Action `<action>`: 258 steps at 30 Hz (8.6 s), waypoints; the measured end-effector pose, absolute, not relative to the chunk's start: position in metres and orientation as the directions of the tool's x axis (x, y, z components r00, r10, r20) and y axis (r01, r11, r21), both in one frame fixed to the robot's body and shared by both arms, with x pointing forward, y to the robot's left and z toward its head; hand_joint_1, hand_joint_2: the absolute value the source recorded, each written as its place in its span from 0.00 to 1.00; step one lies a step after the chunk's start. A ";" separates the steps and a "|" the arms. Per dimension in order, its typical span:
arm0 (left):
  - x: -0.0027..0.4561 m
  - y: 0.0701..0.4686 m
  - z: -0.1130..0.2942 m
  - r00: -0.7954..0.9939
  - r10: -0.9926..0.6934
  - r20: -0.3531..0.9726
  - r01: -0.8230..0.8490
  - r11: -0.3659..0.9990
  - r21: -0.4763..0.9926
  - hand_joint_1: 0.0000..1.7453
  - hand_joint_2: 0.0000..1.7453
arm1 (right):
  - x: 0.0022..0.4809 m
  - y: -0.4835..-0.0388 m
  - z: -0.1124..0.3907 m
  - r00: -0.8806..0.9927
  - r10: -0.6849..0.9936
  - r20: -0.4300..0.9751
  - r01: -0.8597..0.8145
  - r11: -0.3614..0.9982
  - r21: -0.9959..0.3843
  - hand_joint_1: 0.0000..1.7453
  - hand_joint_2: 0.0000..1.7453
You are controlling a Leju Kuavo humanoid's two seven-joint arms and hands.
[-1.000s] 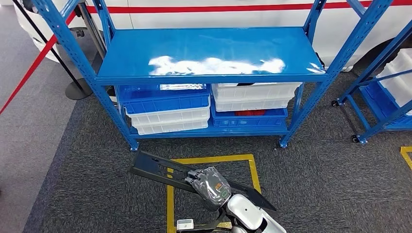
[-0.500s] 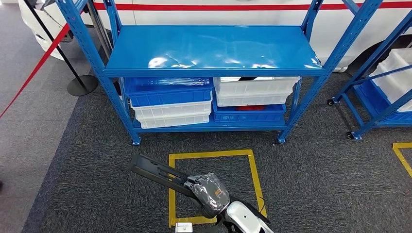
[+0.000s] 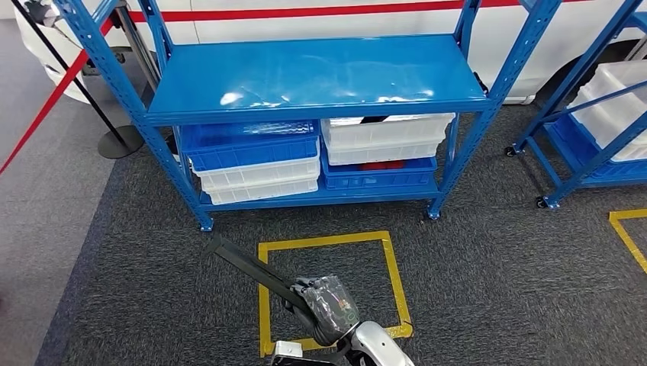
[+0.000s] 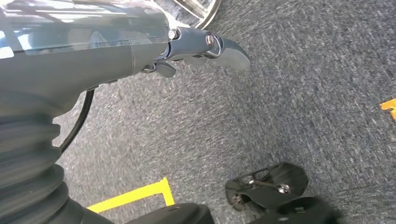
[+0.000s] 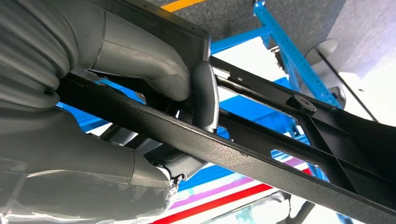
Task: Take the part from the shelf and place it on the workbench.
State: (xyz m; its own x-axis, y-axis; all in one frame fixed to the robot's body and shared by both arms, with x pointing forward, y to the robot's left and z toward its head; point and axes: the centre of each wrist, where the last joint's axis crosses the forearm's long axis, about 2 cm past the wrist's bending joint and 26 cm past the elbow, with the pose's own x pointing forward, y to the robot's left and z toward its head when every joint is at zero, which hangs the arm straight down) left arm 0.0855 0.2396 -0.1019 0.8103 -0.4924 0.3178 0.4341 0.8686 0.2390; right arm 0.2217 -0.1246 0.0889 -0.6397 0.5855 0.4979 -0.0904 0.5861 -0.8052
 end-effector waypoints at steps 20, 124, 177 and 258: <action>0.089 0.240 -0.101 0.781 -0.549 0.297 0.487 0.834 0.259 0.00 1.00 | 0.216 -0.130 0.086 -0.588 0.609 0.532 -0.069 0.617 -0.784 1.00 1.00; 0.077 0.239 -0.104 0.829 -0.514 0.219 0.473 0.855 0.213 0.00 1.00 | 0.192 -0.143 0.073 -0.513 0.674 0.532 0.031 0.634 -0.773 1.00 1.00; 0.082 0.225 -0.101 0.822 -0.484 0.300 0.419 0.871 0.256 0.00 1.00 | 0.209 -0.139 0.078 -0.536 0.669 0.515 0.037 0.628 -0.777 1.00 1.00; 0.084 0.244 -0.103 0.854 -0.461 0.240 0.436 0.887 0.153 0.00 1.00 | 0.205 -0.145 0.096 -0.509 0.708 0.490 0.072 0.602 -0.795 1.00 1.00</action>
State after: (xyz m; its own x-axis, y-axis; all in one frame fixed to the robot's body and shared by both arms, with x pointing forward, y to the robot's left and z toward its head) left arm 0.0842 0.2440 -0.1030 0.8543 -0.4612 0.2396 0.4357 0.8869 0.1535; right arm 0.2048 -0.1448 0.0960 -0.5094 0.7075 0.4898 0.0718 0.6021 -0.7952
